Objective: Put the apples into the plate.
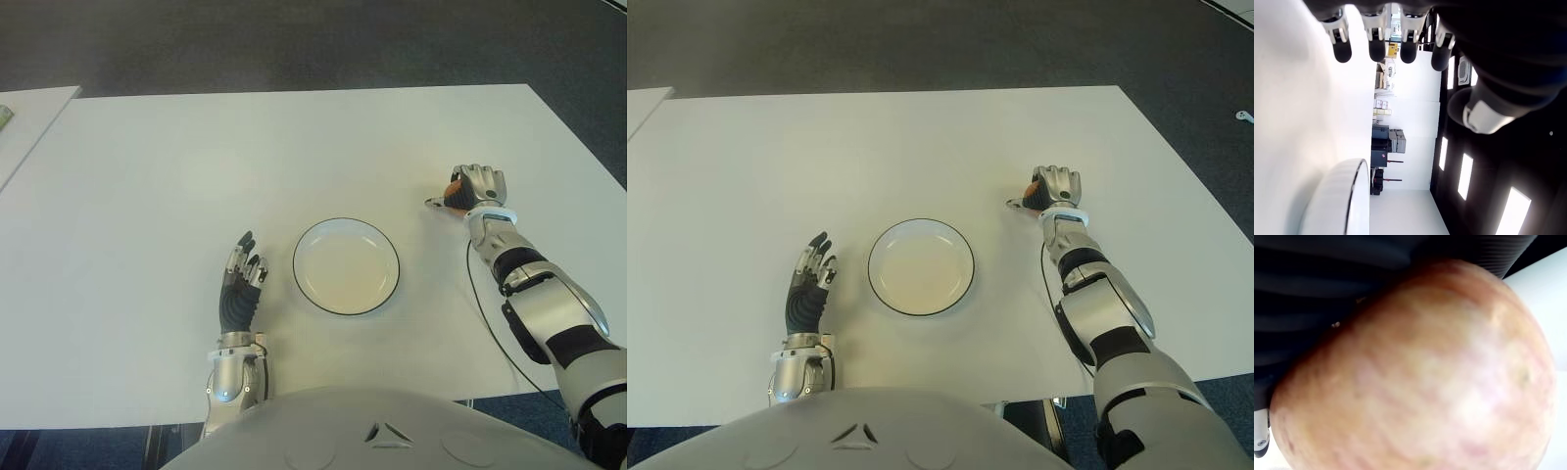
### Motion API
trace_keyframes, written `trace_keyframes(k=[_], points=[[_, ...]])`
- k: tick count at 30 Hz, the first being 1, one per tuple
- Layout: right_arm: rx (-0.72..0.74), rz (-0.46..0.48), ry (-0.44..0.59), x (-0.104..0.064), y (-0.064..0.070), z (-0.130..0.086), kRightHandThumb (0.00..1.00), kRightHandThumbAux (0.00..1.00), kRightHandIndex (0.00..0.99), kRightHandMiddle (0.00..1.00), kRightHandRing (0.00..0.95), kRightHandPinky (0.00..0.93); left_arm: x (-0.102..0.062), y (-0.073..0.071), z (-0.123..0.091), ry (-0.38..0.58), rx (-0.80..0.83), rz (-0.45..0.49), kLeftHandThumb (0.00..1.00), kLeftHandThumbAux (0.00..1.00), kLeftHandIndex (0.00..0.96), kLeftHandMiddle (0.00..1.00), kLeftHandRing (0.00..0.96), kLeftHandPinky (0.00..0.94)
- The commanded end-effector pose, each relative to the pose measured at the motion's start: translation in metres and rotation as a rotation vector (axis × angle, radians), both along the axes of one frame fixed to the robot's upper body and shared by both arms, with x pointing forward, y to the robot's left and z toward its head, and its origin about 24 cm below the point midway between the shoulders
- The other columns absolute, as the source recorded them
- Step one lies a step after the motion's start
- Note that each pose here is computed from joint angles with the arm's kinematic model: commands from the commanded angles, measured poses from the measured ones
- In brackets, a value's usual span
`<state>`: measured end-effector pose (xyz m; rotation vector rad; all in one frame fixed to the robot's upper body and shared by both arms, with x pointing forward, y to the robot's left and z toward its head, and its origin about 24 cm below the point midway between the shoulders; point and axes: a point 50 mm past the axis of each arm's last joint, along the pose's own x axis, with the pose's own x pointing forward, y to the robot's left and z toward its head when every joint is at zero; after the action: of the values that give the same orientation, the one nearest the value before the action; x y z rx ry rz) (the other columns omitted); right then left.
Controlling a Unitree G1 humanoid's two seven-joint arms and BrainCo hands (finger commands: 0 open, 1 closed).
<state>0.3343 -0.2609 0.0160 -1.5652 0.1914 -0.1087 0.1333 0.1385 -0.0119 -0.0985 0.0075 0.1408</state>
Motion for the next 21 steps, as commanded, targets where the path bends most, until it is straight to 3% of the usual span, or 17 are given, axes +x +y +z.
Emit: trace_keyframes(k=[1, 21], points=[[0.061, -0.164, 0.370, -0.0656, -0.0105, -0.0758, 0.707, 0.718, 0.437, 0.611, 0.582, 0.556, -0.0018, 0.0022, -0.0004, -0.002, 0.003, -0.010, 0.063, 0.577, 0.135, 0.064, 0.032, 0.065], [0.121, -0.199, 0.342, -0.0591, -0.0124, -0.0696, 0.705, 0.720, 0.436, 0.618, 0.592, 0.576, -0.0015, 0.0017, -0.0030, -0.028, -0.004, -0.007, 0.044, 0.593, 0.124, 0.061, 0.029, 0.052]])
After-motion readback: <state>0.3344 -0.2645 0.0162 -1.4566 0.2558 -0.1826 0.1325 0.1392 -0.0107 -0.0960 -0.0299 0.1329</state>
